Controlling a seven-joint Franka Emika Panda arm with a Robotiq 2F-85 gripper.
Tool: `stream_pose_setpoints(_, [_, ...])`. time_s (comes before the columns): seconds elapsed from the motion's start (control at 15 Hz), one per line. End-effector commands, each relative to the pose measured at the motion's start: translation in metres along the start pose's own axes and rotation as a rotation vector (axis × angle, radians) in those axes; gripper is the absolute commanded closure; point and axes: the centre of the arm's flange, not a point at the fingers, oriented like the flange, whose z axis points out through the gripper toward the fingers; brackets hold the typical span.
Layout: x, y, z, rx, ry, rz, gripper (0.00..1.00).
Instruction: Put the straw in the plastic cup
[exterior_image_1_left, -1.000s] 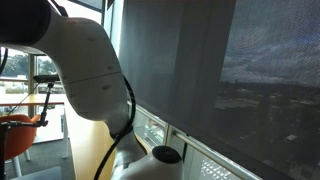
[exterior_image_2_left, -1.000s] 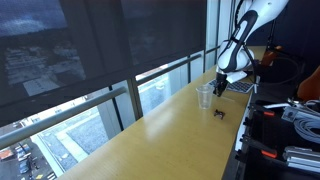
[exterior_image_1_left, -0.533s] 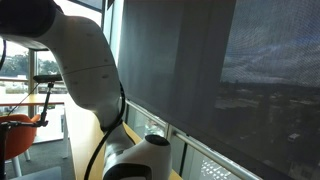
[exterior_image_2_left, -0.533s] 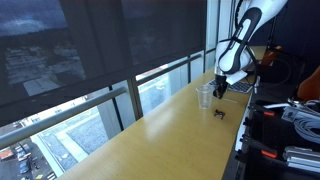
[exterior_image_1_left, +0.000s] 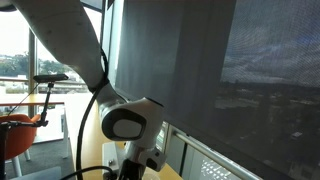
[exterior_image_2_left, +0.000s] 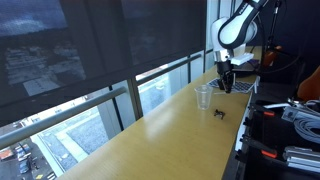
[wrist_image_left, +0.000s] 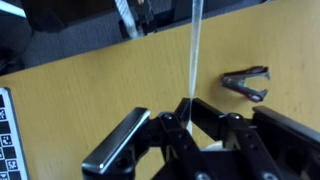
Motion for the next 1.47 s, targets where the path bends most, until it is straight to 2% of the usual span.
stream_pose_setpoints(0.0, [-0.049, -0.015, -0.056, 0.069, -0.123, -0.013, 0.97])
stream_pose_setpoints(0.2, [-0.063, -0.017, -0.089, 0.096, -0.167, -0.012, 0.97])
stream_pose_setpoints(0.4, [-0.055, -0.002, -0.12, 0.134, -0.16, -0.025, 0.97])
stream_pose_setpoints(0.6, [-0.037, 0.016, -0.134, 0.177, -0.163, -0.028, 0.97])
stream_pose_setpoints(0.93, [-0.006, 0.022, -0.129, 0.281, -0.173, -0.064, 0.97])
stream_pose_setpoints(1.4, [0.048, 0.007, -0.097, 0.347, -0.207, -0.045, 0.97])
